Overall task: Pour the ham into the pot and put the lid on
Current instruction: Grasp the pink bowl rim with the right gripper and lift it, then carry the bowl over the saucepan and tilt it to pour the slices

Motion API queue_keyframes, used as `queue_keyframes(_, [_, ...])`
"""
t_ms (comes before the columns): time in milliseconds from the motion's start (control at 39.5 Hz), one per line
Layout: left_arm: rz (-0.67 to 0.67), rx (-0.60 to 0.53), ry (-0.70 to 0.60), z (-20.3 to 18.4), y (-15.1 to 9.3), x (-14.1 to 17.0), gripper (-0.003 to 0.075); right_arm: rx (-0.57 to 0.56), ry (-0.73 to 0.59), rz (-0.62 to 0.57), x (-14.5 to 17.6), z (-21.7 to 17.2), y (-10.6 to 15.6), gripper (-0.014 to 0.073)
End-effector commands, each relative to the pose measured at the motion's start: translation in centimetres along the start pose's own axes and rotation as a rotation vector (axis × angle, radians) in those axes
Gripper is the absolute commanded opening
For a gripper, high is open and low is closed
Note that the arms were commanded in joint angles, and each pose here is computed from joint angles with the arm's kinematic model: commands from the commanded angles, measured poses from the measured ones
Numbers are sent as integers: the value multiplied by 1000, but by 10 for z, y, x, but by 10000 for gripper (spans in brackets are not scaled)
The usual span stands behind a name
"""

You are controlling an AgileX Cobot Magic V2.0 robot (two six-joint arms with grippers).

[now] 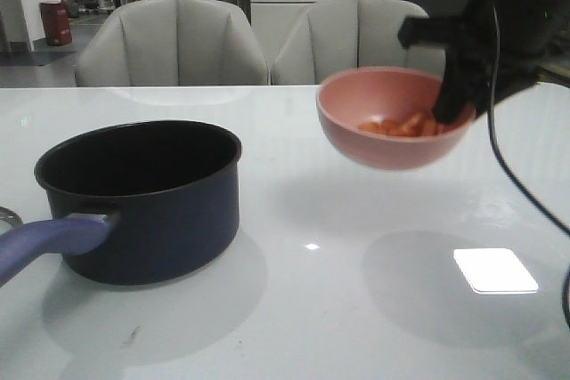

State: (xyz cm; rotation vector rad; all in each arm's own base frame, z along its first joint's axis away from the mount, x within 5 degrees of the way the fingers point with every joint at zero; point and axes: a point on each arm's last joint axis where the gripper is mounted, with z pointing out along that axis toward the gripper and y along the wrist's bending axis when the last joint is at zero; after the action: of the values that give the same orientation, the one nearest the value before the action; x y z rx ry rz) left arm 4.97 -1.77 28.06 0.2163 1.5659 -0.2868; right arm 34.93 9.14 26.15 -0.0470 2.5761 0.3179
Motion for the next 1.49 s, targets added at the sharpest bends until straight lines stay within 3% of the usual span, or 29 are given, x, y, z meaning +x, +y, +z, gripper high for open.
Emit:
queue_keyframes(0, [-4, 3, -97, -1, 0, -16, 511, -63, -239, -54, -31, -50, 21, 140])
queue_keyframes(152, [-4, 3, -97, -1, 0, -16, 511, -133, -386, -193, -49, -69, 60, 140])
queue_keyframes(430, [-4, 3, -97, -1, 0, -16, 511, -250, -819, -436, -57, -92, 133, 140])
queue_keyframes(683, [-4, 3, -97, -1, 0, -16, 511, -312, -1022, -586, -51, -72, 174, 140])
queue_keyframes(911, [-4, 3, -97, -1, 0, -16, 511, -326, -1194, -656, -46, -35, 188, 140])
queue_keyframes(1189, [-4, 3, -97, -1, 0, -16, 511, -271, -1569, -737, -11, -20, 179, 140])
queue_keyframes(1468, [-4, 3, -97, -1, 0, -16, 511, -225, -1651, -772, -2, -11, 179, 140])
